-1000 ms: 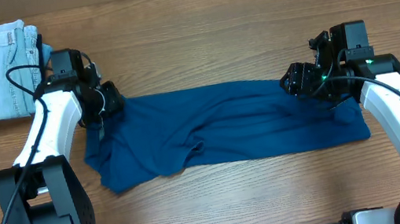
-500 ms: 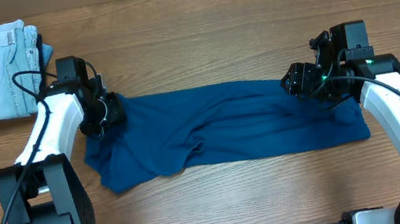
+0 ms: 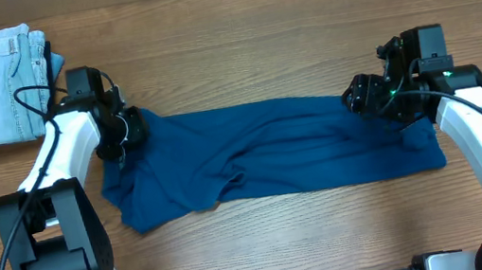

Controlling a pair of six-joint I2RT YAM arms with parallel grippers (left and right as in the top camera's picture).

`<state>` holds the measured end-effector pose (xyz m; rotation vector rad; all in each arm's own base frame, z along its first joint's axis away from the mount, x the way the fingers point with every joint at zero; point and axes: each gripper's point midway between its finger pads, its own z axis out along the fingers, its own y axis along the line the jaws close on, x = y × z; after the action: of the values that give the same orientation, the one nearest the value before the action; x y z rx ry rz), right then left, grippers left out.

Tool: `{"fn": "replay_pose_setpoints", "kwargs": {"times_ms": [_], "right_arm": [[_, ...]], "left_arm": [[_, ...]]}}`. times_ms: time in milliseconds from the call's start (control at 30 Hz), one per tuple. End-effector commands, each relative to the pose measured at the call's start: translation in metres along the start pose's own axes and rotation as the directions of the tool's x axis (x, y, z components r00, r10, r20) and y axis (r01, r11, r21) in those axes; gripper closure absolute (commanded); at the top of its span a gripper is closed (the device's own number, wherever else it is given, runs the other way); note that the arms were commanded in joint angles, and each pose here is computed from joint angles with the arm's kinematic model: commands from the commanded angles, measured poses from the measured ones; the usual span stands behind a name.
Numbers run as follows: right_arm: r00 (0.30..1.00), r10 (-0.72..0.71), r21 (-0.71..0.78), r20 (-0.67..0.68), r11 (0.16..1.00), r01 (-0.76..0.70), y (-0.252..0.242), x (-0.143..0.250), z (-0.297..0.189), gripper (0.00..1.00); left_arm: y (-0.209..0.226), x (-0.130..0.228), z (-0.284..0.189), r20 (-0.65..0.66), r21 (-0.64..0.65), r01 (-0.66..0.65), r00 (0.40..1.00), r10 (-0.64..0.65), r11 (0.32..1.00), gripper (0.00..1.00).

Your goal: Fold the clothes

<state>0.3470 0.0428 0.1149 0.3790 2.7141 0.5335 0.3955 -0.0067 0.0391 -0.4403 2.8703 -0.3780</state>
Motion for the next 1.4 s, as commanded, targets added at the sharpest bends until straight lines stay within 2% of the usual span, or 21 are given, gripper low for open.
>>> {"fn": "replay_pose_setpoints", "kwargs": {"times_ms": [0,200,367,533,633,867,1067,1200,1367], "right_arm": [[0.994,0.089,0.037,0.059,0.995,-0.092,-0.025,-0.019,-0.01,0.25],[0.969,0.23,0.045,0.095,0.971,-0.235,-0.068,-0.032,-0.016,0.24],[0.963,0.269,-0.016,-0.017,0.963,-0.269,-0.08,-0.022,0.011,0.25],[0.951,0.297,0.008,-0.091,0.955,-0.297,-0.092,-0.012,0.038,0.22],[0.949,0.302,0.053,-0.088,0.953,-0.298,-0.101,-0.009,0.04,0.23],[0.948,0.319,0.067,0.005,0.945,-0.319,-0.12,-0.033,0.012,0.23],[0.904,0.412,0.035,-0.115,0.911,-0.411,-0.119,-0.007,-0.003,0.25],[0.893,0.409,-0.102,-0.185,0.896,-0.432,-0.098,-0.001,-0.014,0.24],[0.866,0.431,-0.089,-0.251,0.881,-0.464,-0.095,0.015,-0.02,0.23]], "left_arm": [[-0.003,-0.033,-0.018,0.08,0.03,0.029,0.996,-0.032,0.999,0.96],[0.009,-0.05,-0.025,0.136,0.022,0.064,0.989,-0.066,0.998,0.94],[0.009,-0.05,-0.025,0.136,0.019,0.064,0.989,-0.065,0.998,0.93],[0.009,-0.048,-0.025,0.129,0.017,0.064,0.99,-0.066,0.998,0.92],[0.009,-0.047,-0.025,0.127,0.017,0.064,0.99,-0.066,0.998,0.92],[0.009,-0.047,-0.025,0.125,0.017,0.063,0.99,-0.065,0.998,0.92],[0.008,-0.046,-0.024,0.121,0.017,0.064,0.991,-0.066,0.998,0.92],[0.008,-0.047,-0.025,0.125,0.02,0.063,0.99,-0.065,0.998,0.91],[0.008,-0.048,-0.025,0.128,0.021,0.062,0.99,-0.064,0.998,0.91]]}}
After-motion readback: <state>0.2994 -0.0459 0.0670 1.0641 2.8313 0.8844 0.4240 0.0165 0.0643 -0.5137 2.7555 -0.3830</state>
